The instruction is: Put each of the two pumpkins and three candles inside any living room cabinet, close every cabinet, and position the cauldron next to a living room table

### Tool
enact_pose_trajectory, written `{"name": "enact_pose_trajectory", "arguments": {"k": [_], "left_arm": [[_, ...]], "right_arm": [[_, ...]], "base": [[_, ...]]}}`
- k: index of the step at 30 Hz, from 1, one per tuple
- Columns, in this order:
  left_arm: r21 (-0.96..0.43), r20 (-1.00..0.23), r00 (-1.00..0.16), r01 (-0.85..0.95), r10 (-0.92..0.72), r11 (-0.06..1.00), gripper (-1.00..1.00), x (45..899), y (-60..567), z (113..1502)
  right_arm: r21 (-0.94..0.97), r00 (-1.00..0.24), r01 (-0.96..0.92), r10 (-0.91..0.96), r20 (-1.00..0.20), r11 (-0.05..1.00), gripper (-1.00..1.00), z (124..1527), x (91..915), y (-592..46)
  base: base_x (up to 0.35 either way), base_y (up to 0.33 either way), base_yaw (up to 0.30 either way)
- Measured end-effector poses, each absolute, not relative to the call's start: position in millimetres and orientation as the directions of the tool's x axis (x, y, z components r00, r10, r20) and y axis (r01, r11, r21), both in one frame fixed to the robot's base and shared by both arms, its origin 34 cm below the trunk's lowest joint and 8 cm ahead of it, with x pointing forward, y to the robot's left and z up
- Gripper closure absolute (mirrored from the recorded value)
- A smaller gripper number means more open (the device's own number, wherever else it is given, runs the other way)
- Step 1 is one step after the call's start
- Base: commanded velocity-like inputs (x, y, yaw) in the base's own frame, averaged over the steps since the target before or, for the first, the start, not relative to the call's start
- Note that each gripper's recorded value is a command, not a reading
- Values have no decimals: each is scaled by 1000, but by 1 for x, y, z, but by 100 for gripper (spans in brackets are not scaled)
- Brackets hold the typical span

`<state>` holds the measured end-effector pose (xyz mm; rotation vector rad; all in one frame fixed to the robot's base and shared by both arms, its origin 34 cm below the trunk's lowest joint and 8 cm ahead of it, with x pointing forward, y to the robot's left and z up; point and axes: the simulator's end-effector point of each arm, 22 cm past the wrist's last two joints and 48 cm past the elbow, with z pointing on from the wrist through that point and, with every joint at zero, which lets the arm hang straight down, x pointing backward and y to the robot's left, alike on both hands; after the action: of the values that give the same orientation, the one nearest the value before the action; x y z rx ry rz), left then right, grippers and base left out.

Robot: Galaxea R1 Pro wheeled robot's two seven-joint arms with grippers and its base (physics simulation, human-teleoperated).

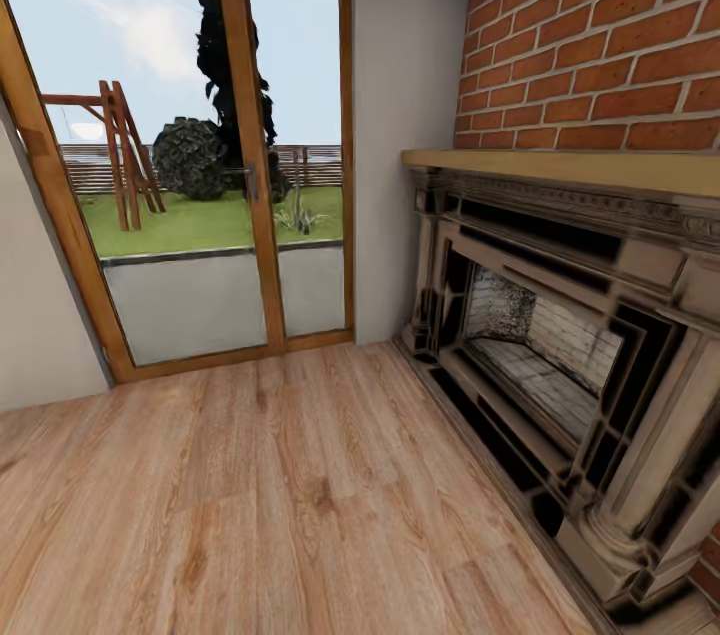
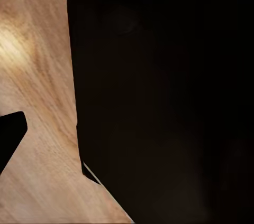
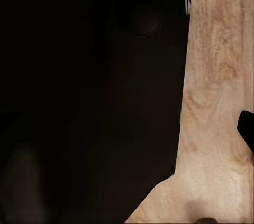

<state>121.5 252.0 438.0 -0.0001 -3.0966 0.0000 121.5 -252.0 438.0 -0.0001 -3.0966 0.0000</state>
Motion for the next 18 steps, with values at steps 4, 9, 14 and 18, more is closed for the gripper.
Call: {"name": "enact_pose_trajectory", "arguments": {"k": [4,9,14,18], "left_arm": [[0,47,-999,-7,-7,1000,-100,121,252,438],[-21,48,-999,-9,-8,1000,-100,121,234,438],[-23,47,-999,-9,-8,1000,-100,121,230,438],[-22,44,-999,-9,-8,1000,-100,122,231,438]], "right_arm": [[14,-999,15,14,49,1000,-100,438,121,-239],[37,-999,15,13,48,999,-100,439,122,-221],[57,-999,13,11,46,998,-100,439,122,-206],[54,-999,8,6,45,999,-100,439,122,-208]], "base": [[0,0,0],[0,0,0],[0,0,0],[0,0,0]]}}
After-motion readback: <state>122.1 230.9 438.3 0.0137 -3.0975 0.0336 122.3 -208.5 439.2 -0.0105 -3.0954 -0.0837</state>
